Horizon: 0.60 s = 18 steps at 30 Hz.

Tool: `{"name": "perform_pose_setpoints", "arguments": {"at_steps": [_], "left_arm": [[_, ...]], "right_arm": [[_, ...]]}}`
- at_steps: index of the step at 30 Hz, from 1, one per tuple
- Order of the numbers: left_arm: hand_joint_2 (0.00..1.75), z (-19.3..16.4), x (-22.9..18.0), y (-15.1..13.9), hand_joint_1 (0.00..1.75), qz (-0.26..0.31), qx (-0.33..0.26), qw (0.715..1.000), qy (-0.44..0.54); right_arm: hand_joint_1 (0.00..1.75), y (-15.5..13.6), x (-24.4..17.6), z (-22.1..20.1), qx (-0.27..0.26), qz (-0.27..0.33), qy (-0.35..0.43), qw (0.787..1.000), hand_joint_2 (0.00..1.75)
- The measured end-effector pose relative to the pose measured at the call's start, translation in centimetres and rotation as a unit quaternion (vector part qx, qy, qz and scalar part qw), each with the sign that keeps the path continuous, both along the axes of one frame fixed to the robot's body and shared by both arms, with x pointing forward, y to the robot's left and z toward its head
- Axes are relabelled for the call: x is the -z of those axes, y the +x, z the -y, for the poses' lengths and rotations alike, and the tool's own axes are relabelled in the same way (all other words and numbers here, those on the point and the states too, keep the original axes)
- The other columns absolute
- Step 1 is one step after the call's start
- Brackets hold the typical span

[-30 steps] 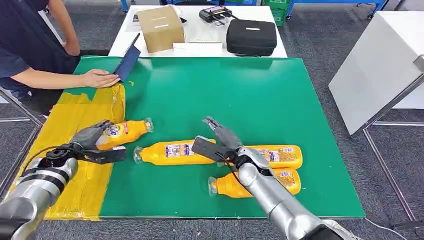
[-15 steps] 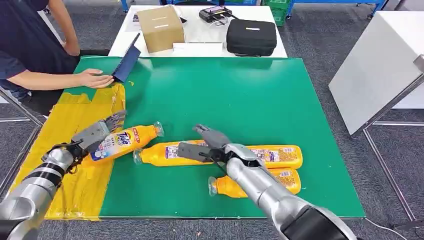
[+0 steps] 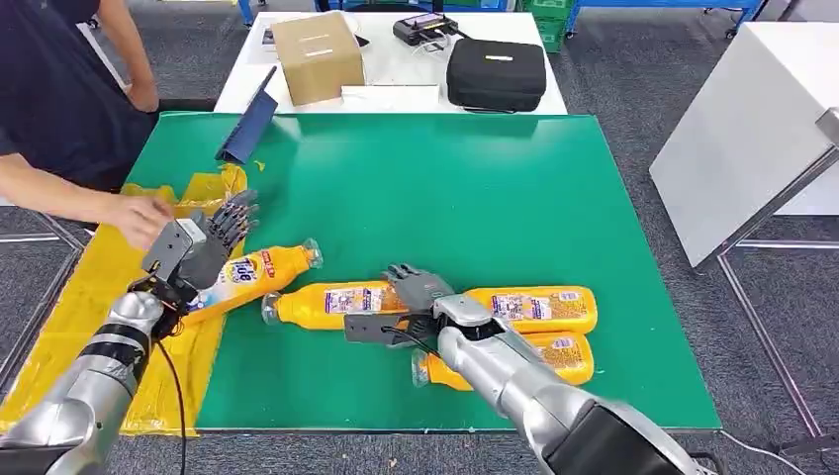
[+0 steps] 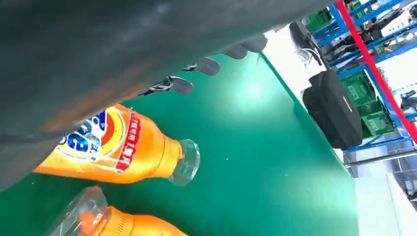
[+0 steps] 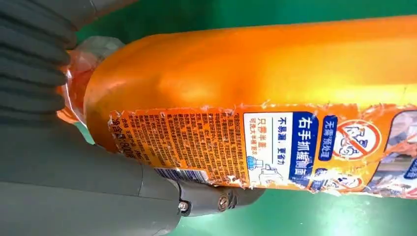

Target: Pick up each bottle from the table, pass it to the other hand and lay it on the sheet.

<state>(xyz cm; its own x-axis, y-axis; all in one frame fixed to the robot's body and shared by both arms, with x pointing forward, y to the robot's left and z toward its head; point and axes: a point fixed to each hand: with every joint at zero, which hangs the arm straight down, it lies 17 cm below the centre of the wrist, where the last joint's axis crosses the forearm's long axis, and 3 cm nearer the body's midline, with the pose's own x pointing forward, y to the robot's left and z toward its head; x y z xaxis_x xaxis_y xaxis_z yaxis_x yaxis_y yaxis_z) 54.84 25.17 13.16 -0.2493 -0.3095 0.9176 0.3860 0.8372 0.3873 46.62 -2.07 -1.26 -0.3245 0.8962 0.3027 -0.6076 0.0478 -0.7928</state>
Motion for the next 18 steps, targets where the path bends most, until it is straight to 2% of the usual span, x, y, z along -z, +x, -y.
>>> {"name": "perform_pose_setpoints", "arguments": {"at_steps": [1,2,3,10,14,18], "left_arm": [[0.0,0.0,0.0,0.0,0.0,0.0,0.0,1.0,-0.001],[0.0,0.1,0.0,0.0,0.0,-0.001,0.0,1.0,-0.004],[0.0,0.2,-0.1,0.0,0.0,-0.001,0.0,1.0,-0.01],[0.0,0.8,-0.6,0.2,0.0,-0.006,-0.011,0.999,-0.05],[0.0,0.4,-0.5,0.0,0.0,-0.013,-0.022,0.997,-0.073],[0.0,-0.3,-1.4,-0.5,0.0,-0.022,-0.029,0.988,-0.152]], "right_arm": [[0.14,0.0,0.0,0.0,-0.001,0.0,-0.002,1.0,1.75],[1.22,0.0,0.2,0.2,-0.001,0.001,-0.008,1.0,1.75],[1.75,-0.1,0.4,0.5,-0.001,0.0,-0.019,1.0,1.75],[1.75,-0.5,1.5,1.1,-0.001,0.026,-0.068,0.997,1.75],[1.75,-0.3,1.3,1.0,0.009,0.043,-0.056,0.997,1.75],[1.75,0.0,0.8,0.8,0.029,0.059,-0.018,0.998,1.75]]}}
